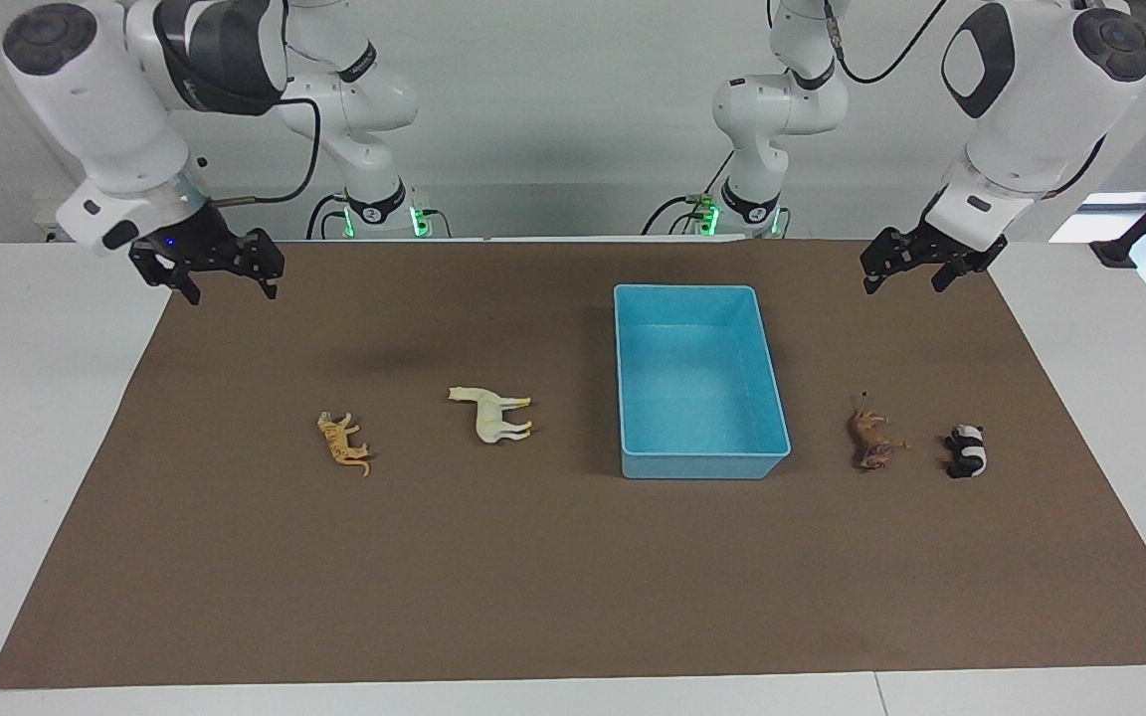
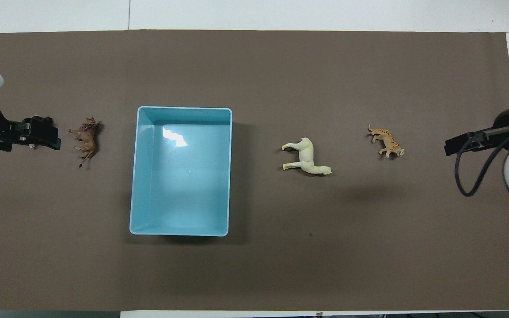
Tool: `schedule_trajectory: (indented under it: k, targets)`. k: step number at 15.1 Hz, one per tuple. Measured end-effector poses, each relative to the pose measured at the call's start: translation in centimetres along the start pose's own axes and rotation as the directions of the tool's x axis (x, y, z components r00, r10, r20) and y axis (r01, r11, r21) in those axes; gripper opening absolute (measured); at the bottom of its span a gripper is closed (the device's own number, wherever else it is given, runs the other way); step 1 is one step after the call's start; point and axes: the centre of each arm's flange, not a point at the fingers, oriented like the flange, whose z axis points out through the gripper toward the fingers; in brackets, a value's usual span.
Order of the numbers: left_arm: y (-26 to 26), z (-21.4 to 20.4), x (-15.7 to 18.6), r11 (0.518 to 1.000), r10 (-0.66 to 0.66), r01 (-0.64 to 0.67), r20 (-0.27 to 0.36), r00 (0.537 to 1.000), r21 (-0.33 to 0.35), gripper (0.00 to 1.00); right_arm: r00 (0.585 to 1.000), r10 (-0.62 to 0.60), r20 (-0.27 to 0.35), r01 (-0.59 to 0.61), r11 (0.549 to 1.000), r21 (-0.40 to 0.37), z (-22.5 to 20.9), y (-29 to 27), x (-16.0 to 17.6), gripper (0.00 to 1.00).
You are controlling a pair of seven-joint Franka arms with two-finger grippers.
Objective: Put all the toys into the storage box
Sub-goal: 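Grasp the brown horse with the left gripper while the right grasps the deer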
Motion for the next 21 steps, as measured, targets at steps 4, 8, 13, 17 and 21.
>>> schedule_trajectory:
  k: [4,8,13,17,21]
  targets:
    - [-0.9,1.4,0.3,1.000,-0.018,0.018,-0.063,0.998,0.000,1.00,0.990,-0.141,-0.022,0.141,0.990,-0.016,7.8,-0.3,1.3,1.00]
    - [-6.3,5.3,2.6,0.996,-0.092,0.093,-0.122,0.988,0.002,1.00,0.978,-0.203,-0.040,0.202,0.979,-0.031,10.6,-1.7,2.4,1.00]
    - [-6.5,16.5,7.5,0.996,-0.083,0.084,-0.133,0.988,0.006,1.00,0.958,-0.277,-0.076,0.273,0.960,-0.059,13.8,-1.4,3.0,1.00]
    - [-7.4,22.6,7.1,0.995,-0.094,0.096,-0.153,0.984,0.008,1.00,0.949,-0.304,-0.080,0.299,0.952,-0.066,16.0,-2.2,3.1,1.00]
    - [-7.2,25.9,7.1,0.996,-0.089,0.091,-0.122,0.989,0.008,1.00,0.945,-0.316,-0.085,0.314,0.949,-0.044,18.2,-3.0,3.6,1.00]
